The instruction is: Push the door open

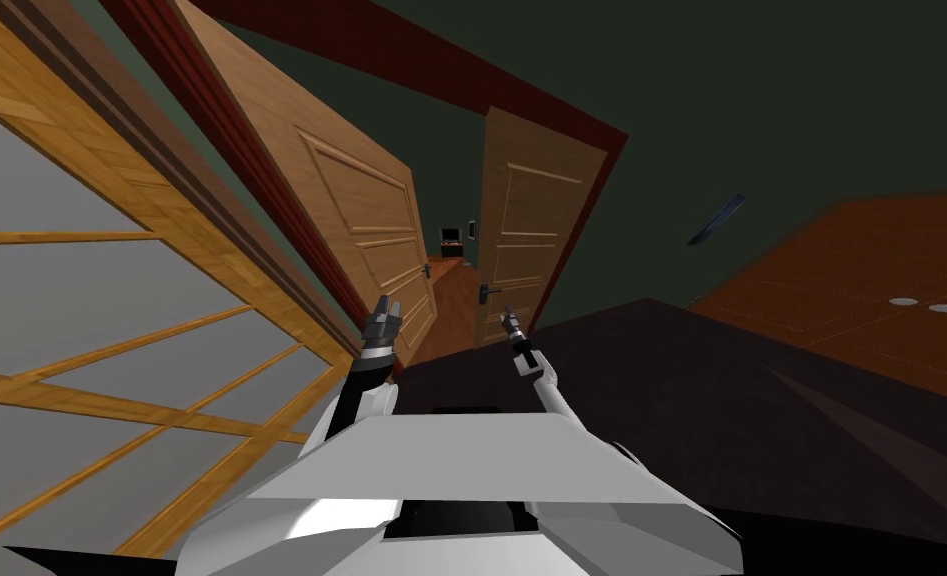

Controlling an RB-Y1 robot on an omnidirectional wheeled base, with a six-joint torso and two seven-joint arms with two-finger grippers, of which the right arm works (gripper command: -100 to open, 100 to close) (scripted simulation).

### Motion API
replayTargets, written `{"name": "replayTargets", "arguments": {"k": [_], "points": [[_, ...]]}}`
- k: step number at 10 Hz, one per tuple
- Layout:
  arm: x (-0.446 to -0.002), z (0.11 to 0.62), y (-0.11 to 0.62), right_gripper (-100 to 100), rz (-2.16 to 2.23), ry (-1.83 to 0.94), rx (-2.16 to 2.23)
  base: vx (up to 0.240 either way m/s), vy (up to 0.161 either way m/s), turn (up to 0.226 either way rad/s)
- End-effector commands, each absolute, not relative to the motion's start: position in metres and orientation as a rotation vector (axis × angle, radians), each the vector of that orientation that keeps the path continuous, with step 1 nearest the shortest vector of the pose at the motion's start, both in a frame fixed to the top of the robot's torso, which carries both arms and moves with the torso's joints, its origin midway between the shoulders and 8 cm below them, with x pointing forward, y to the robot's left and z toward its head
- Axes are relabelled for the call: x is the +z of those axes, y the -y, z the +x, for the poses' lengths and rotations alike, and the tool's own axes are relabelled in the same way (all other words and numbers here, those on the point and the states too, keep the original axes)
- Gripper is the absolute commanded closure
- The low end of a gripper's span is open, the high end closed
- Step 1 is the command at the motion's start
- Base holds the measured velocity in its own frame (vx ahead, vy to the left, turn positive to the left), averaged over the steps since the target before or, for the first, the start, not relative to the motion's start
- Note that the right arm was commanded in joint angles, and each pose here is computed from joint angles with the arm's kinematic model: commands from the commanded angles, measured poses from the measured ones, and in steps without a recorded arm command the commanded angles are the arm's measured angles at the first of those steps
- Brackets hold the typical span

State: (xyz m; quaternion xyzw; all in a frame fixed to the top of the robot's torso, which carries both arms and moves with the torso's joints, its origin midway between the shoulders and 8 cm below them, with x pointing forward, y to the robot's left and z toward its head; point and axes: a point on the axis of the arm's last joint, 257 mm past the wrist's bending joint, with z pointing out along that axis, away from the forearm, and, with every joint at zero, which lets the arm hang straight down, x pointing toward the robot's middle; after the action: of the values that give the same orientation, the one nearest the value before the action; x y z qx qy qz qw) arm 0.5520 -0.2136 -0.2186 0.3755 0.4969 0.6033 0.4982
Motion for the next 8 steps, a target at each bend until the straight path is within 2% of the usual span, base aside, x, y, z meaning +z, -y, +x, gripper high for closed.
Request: {"name": "replayTargets", "arguments": {"k": [1,8], "points": [[-0.226,0.558,0.214,-100,0.919,-1.220,1.459,0.053,-0.018,0.019],[-0.255,0.578,0.220,-100,0.979,-1.289,1.436,0.055,-0.018,0.018]]}}
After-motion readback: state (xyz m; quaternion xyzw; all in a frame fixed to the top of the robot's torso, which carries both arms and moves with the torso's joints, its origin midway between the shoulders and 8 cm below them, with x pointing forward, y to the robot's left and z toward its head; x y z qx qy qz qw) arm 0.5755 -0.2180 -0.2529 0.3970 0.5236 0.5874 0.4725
